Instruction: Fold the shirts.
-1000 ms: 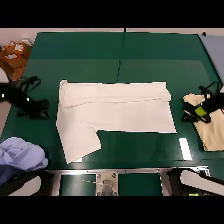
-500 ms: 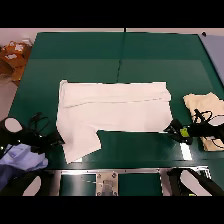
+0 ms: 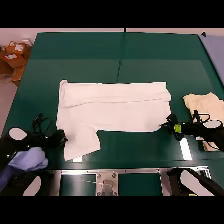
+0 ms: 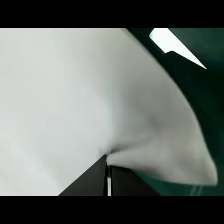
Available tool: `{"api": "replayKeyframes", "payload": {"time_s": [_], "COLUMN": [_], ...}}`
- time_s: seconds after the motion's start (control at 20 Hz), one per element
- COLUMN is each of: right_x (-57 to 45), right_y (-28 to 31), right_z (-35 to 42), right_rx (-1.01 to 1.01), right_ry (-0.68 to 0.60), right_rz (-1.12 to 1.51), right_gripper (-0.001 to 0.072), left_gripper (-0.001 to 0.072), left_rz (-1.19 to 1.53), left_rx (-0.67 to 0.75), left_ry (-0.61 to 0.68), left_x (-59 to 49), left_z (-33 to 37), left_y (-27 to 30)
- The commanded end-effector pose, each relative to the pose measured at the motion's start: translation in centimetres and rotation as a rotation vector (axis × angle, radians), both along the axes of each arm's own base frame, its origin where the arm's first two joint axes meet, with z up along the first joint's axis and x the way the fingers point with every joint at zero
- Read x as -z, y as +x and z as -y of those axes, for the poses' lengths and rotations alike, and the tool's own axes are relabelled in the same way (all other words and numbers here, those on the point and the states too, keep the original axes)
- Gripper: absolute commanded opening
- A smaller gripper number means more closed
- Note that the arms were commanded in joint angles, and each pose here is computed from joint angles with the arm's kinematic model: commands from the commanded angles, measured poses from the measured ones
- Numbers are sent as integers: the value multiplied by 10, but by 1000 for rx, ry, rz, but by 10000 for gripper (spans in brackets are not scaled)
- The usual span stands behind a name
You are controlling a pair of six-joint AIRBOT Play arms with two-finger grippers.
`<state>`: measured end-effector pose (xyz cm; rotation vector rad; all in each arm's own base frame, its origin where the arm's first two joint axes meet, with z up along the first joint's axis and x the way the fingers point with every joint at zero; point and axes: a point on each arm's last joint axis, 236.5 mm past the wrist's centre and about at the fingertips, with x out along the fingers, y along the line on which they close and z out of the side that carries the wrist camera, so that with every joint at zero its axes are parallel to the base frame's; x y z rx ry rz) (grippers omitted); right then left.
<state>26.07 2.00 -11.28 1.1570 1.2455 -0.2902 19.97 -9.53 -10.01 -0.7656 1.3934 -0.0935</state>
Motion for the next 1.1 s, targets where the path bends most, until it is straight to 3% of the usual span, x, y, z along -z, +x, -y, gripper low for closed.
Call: {"api": "replayKeyframes", "payload": {"time_s": [0.0,0.15,0.35,0.5,0.7,0.9,1.05], "right_x": [-10,-19,-21,-22,-45,-89,-112], "right_y": [17,8,-30,-53,-43,2,50], "right_z": [-10,-1,24,43,37,40,34], "right_rx": [-46,-153,-233,-259,-264,-241,-249], "right_ry": [6,-26,-99,-191,-173,-186,-200], "right_rz": [78,59,-56,-127,-78,65,176], "right_gripper": [13,12,12,12,12,12,12], "left_gripper": [25,24,23,23,23,23,23], "left_rz": [101,79,24,86,188,383,433], "left_rx": [34,211,335,329,281,203,206], "left_ry": [-80,-26,10,23,51,106,48], "left_x": [-21,-43,-73,-96,-124,-161,-170], "left_z": [17,13,5,7,6,-4,3], "left_y": [18,7,-6,-10,-2,49,90]}}
